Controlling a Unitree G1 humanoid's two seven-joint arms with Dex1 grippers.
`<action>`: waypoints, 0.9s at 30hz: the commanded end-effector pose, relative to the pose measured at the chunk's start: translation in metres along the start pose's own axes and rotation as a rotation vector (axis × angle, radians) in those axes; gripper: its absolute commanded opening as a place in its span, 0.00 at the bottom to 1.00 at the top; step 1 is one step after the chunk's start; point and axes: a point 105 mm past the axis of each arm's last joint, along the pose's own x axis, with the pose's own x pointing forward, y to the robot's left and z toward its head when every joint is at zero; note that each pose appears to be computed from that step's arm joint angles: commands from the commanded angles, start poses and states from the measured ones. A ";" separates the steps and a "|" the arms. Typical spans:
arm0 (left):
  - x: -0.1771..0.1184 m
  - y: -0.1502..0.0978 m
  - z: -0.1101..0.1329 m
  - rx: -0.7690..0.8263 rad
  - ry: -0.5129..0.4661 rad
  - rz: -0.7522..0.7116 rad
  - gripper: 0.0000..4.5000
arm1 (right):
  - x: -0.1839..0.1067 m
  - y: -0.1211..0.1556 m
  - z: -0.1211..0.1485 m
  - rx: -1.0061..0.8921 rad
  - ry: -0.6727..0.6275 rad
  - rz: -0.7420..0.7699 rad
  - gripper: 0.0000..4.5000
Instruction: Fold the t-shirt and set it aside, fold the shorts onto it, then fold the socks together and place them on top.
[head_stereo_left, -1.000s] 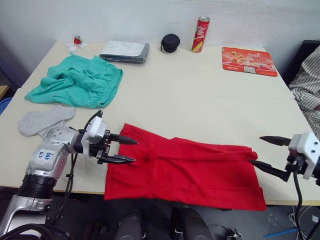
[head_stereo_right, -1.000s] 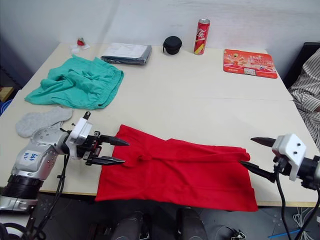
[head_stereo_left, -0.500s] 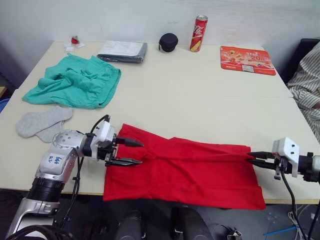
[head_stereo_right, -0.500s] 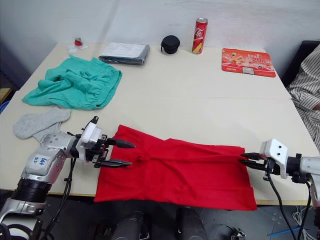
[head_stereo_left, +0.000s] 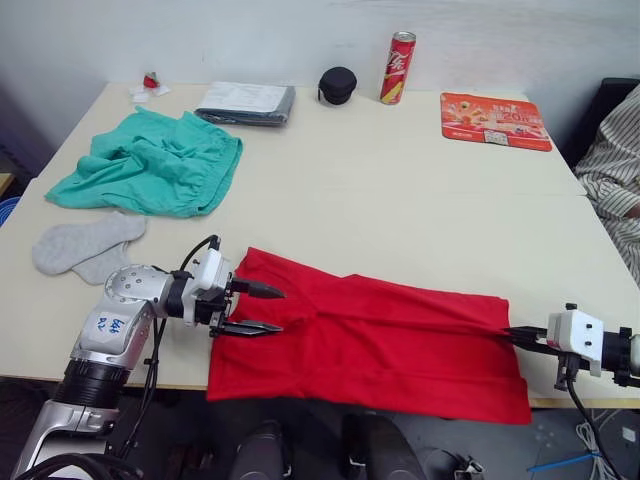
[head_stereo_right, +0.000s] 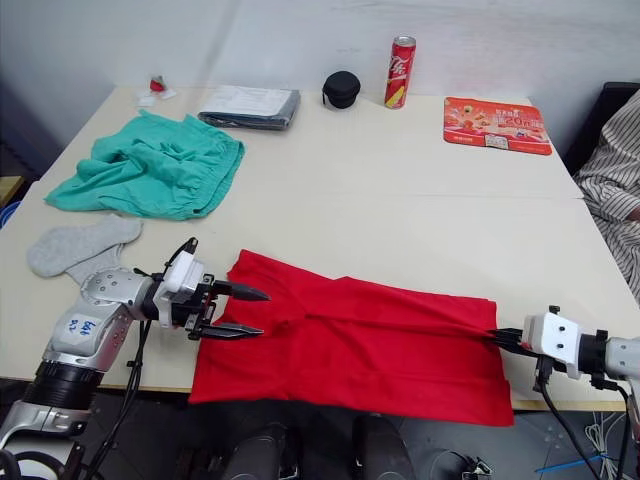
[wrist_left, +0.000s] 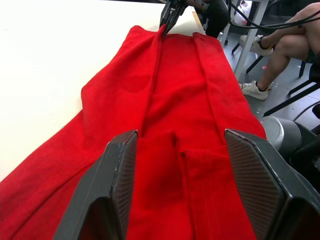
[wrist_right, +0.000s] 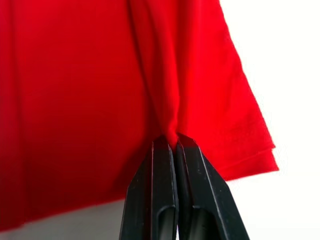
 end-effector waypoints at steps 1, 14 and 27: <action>-0.006 0.000 -0.002 0.007 0.017 0.023 0.64 | 0.001 -0.002 -0.001 0.006 -0.025 -0.047 0.00; -0.031 0.015 -0.002 -0.096 -0.034 0.231 0.64 | -0.043 0.021 0.050 0.345 -0.157 0.007 0.64; 0.021 0.058 -0.007 -0.093 -0.035 0.430 0.01 | 0.066 -0.002 0.094 0.365 -0.312 -0.200 0.00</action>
